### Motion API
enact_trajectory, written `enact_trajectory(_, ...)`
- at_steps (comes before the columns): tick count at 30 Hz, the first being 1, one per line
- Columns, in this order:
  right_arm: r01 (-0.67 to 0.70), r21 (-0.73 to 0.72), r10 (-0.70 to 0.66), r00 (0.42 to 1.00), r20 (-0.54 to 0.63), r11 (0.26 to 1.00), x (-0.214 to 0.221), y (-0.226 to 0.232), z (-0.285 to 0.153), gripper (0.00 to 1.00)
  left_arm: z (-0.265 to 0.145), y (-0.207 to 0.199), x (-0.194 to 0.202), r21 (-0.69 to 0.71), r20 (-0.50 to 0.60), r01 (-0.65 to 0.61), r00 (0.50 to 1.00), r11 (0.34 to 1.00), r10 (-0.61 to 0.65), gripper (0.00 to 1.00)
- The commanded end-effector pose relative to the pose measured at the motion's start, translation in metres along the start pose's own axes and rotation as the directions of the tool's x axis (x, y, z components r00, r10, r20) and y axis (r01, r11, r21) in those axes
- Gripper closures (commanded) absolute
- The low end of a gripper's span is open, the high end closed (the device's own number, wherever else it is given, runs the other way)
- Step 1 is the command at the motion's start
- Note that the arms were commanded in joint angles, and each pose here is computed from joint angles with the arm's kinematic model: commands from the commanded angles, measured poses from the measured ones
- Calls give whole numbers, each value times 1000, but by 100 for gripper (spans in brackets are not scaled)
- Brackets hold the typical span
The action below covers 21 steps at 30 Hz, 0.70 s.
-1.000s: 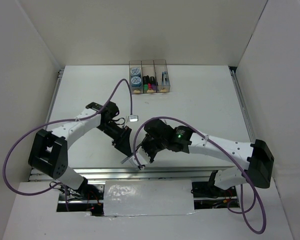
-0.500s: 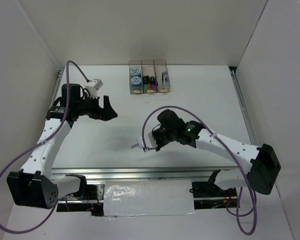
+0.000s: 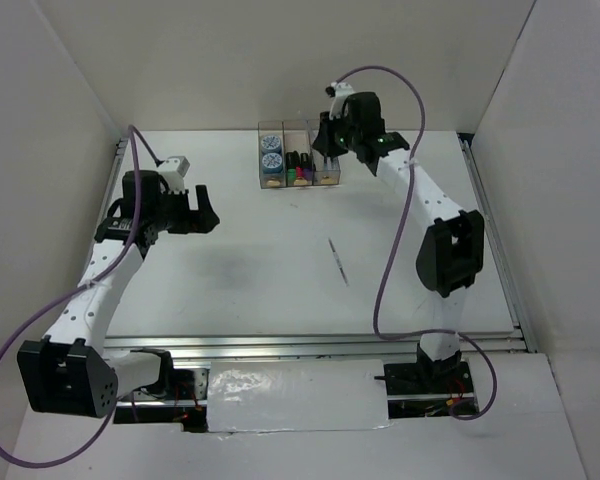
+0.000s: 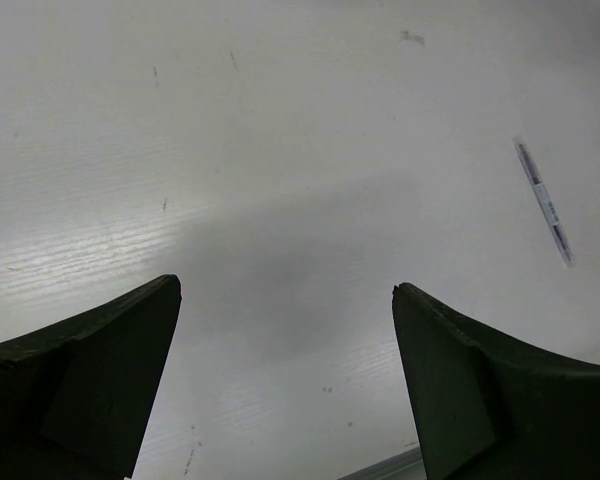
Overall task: Sort the stationery into containers
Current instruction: Place the stationery into the container
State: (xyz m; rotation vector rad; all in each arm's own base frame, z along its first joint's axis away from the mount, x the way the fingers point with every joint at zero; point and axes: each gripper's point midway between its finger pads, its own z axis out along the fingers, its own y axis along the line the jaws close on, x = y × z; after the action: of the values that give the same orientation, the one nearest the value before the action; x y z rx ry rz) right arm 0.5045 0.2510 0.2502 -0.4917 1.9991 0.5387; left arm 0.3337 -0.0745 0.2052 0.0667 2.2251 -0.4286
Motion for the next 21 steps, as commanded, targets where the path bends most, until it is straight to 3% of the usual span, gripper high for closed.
enact_trajectory(1,-258,61,255,965,59,964,-18,-19,27,100,6,10,-6,-62,42,10,999,998,-7,1)
enact_trajectory(6,-290,104,278,954,115,951,-20,-43,52,100,14,21,0,-109,10,26,1000,994,-25,1)
enact_trajectory(14,-346,228,324,937,130,910,12,-101,89,100,15,27,14,-133,-24,30,999,991,-34,1)
enact_trajectory(21,-388,242,376,922,95,889,40,-118,102,84,14,28,21,-139,-50,35,998,990,-42,1)
